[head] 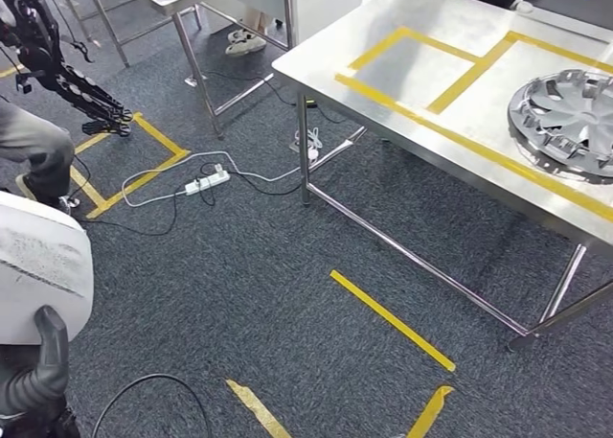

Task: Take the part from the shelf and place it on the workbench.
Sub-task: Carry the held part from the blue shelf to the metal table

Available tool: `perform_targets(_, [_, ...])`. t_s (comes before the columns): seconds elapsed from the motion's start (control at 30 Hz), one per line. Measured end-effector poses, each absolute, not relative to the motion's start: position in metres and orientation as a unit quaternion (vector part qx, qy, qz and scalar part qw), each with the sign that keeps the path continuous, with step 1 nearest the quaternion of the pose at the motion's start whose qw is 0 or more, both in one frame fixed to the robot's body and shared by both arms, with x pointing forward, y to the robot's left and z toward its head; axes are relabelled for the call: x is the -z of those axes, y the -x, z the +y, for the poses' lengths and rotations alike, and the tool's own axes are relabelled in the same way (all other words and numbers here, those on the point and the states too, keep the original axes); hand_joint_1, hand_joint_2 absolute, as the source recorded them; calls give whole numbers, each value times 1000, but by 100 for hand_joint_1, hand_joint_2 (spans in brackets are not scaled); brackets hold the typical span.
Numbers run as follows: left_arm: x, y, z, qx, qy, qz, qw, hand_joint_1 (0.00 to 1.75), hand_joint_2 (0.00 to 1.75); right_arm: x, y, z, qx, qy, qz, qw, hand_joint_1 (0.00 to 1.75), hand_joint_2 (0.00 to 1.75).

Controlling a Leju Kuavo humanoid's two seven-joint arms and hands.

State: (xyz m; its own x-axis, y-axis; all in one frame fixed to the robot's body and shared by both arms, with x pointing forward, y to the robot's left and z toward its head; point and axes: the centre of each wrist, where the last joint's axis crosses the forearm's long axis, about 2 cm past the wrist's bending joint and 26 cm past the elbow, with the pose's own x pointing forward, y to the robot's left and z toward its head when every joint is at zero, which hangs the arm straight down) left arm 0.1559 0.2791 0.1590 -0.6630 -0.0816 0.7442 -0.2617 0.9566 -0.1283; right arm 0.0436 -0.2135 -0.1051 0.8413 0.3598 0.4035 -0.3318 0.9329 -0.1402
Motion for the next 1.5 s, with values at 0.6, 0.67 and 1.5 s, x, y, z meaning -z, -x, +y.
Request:
perform_targets(0.6, [-159,-156,279,-113,-94,-905,400,175,175,105,-45,-213,-179,32,-218,959,0,0])
perform_targets(0.67, [-159,-156,279,-113,-94,-905,400,175,175,105,-44,-213,-179,32,-217,959,0,0])
perform_targets(1.5, [-158,-156,279,-114,-92,-904,401,175,175,105,-45,-213,-176,25,-206,962,0,0])
